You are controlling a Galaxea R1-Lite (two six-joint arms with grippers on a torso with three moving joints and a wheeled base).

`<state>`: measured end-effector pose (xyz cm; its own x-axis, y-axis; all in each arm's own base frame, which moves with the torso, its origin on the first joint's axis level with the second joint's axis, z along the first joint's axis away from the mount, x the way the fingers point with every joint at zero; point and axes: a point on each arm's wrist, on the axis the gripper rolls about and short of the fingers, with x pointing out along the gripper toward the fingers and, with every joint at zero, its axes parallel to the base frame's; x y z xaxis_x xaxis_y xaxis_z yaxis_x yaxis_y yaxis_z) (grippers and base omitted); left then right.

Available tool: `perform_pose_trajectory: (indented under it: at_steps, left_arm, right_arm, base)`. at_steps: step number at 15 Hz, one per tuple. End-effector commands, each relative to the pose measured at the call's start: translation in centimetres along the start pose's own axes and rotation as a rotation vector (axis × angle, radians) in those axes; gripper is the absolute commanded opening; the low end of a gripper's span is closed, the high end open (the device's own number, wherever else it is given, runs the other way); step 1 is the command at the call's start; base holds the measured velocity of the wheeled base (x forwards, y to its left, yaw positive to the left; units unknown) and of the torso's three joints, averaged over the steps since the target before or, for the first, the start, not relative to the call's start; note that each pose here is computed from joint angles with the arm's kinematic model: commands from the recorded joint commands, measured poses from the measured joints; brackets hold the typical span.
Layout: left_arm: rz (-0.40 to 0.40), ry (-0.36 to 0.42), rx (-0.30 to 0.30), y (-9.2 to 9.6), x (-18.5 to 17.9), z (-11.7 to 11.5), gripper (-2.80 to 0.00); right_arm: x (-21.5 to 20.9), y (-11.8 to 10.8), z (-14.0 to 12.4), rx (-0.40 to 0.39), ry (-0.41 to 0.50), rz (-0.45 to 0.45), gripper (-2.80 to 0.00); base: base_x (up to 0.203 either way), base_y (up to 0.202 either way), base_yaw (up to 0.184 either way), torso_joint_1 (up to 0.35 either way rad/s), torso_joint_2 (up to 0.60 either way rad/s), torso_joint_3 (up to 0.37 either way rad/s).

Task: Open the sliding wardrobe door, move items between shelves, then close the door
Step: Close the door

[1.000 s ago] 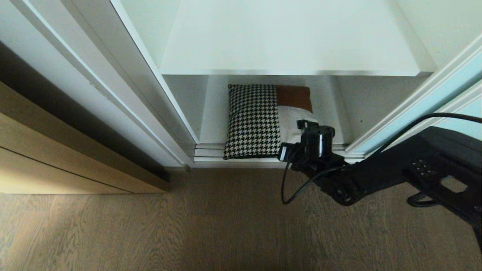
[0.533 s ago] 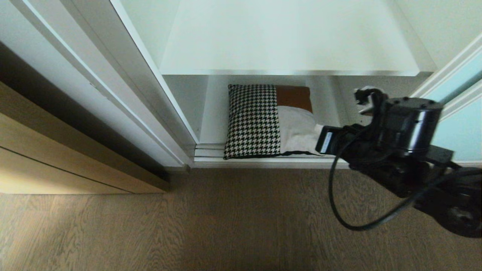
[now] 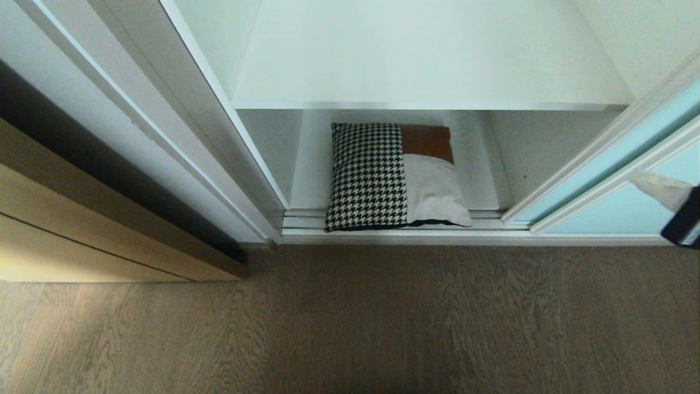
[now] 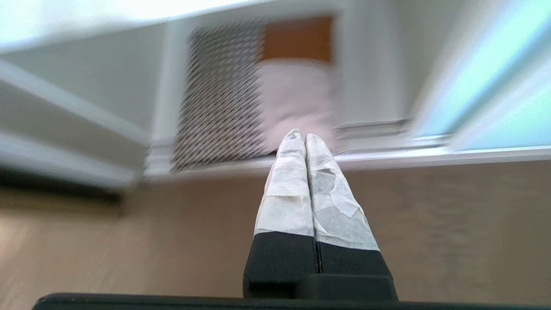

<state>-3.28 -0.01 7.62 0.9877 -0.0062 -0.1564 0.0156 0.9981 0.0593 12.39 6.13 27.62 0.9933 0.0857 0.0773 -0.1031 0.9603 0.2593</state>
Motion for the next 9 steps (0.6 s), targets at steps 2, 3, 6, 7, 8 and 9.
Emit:
perform_pose_trajectory:
  at_steps: [2,3,6,7,8,9]
  left_arm:
    - [0.0,0.006,0.0,0.0,0.0,0.0,-2.8]
    - [0.0,0.006,0.0,0.0,0.0,0.0,-2.8]
    - [0.0,0.006,0.0,0.0,0.0,0.0,-2.8]
    - [0.0,0.006,0.0,0.0,0.0,0.0,-2.8]
    - [0.0,0.006,0.0,0.0,0.0,0.0,-2.8]
    - [0.0,0.006,0.0,0.0,0.0,0.0,-2.8]
  right_arm:
    - [-6.3,-3.9,0.7,0.018,-0.155,-0.116,-2.8]
    - [-7.6,-4.9,-0.1,-0.001,-0.165,-0.183,-2.8]
    - [-11.1,-7.0,-3.3,-0.028,-0.197,-0.328,-2.8]
    - [-12.0,-7.5,-4.9,-0.038,-0.194,-0.361,-2.8]
    - [-12.8,-8.0,-6.4,-0.057,-0.193,-0.393,-2.8]
    - [-13.4,-8.3,-7.7,-0.091,-0.188,-0.419,-2.8]
  base:
    - [0.0,0.0,0.0,0.0,0.0,0.0]
    - [0.0,0.0,0.0,0.0,0.0,0.0]
    - [0.0,0.0,0.0,0.0,0.0,0.0]
    - [0.0,0.0,0.0,0.0,0.0,0.0]
    - [0.0,0.0,0.0,0.0,0.0,0.0]
    - [0.0,0.0,0.0,0.0,0.0,0.0]
